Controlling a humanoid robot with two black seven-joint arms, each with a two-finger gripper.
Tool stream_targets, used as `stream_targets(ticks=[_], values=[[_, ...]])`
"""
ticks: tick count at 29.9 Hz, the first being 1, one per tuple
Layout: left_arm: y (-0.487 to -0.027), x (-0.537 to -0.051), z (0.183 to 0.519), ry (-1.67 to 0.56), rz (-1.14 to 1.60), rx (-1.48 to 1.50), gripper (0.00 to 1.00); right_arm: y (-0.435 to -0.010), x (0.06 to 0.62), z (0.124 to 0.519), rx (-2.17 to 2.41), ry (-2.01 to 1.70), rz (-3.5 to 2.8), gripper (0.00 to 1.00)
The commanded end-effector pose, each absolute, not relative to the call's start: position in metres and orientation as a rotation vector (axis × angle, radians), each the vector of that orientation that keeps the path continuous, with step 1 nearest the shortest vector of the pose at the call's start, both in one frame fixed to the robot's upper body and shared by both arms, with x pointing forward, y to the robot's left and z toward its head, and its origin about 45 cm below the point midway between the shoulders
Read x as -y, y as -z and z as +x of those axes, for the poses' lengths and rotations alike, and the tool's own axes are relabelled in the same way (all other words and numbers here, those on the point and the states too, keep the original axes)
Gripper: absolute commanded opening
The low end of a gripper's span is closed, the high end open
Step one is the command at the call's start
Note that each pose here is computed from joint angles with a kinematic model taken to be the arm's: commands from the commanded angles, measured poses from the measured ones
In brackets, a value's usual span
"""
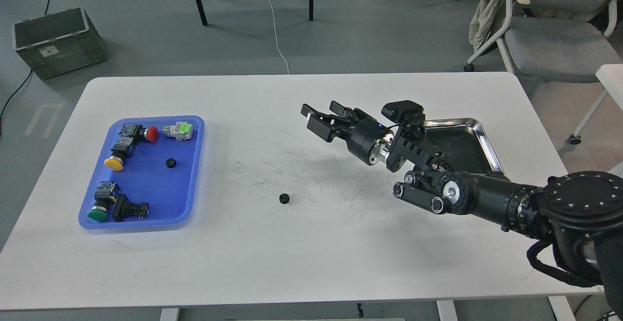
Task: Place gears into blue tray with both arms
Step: 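Retract the right arm back beside the metal tray, then move the left hand over the blue tray toward the black gear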
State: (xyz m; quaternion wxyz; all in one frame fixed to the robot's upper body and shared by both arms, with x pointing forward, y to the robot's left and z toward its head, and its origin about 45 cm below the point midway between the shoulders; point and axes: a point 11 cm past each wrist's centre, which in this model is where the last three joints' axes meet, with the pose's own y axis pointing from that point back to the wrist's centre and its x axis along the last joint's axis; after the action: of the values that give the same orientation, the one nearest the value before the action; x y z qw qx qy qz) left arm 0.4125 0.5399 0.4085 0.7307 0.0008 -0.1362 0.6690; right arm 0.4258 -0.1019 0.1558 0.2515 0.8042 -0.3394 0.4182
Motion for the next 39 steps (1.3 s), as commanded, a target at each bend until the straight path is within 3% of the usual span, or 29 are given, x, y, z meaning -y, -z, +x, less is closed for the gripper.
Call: stream_targets(ticks=[1,11,23,26,32,39], values=[[-0.405,-0.537,0.413,-1.463,0.004,0.293,0.98,-0.173,0.116,0.441,1.095,-1.051,2.197,0.94],[-0.402,-0.499,0.395,-1.260,0.182,0.326,0.98,-0.248,0.271,0.502,1.598,-0.591,2.093,0.94],[-0.404,-0.384,0.342,-0.791,0.411,0.553,0.98,-0.266,0.415,0.481,1.810,-0.379,1.952,0.94],[-0.394,-0.368,0.333,-0.710,0.465,0.603,0.98,-0.253,0.427,0.473,1.850,-0.309,1.935,0.94],[-0.318,-0.373,0.313,-0.533,0.763,0.768,0.97,-0.252,0.461,0.459,1.972,-0.204,1.893,0.94],[-0.283,-0.369,0.289,-0.472,0.791,0.721,0.98,-0.253,0.466,0.456,2.006,-0.134,1.895,0.94]])
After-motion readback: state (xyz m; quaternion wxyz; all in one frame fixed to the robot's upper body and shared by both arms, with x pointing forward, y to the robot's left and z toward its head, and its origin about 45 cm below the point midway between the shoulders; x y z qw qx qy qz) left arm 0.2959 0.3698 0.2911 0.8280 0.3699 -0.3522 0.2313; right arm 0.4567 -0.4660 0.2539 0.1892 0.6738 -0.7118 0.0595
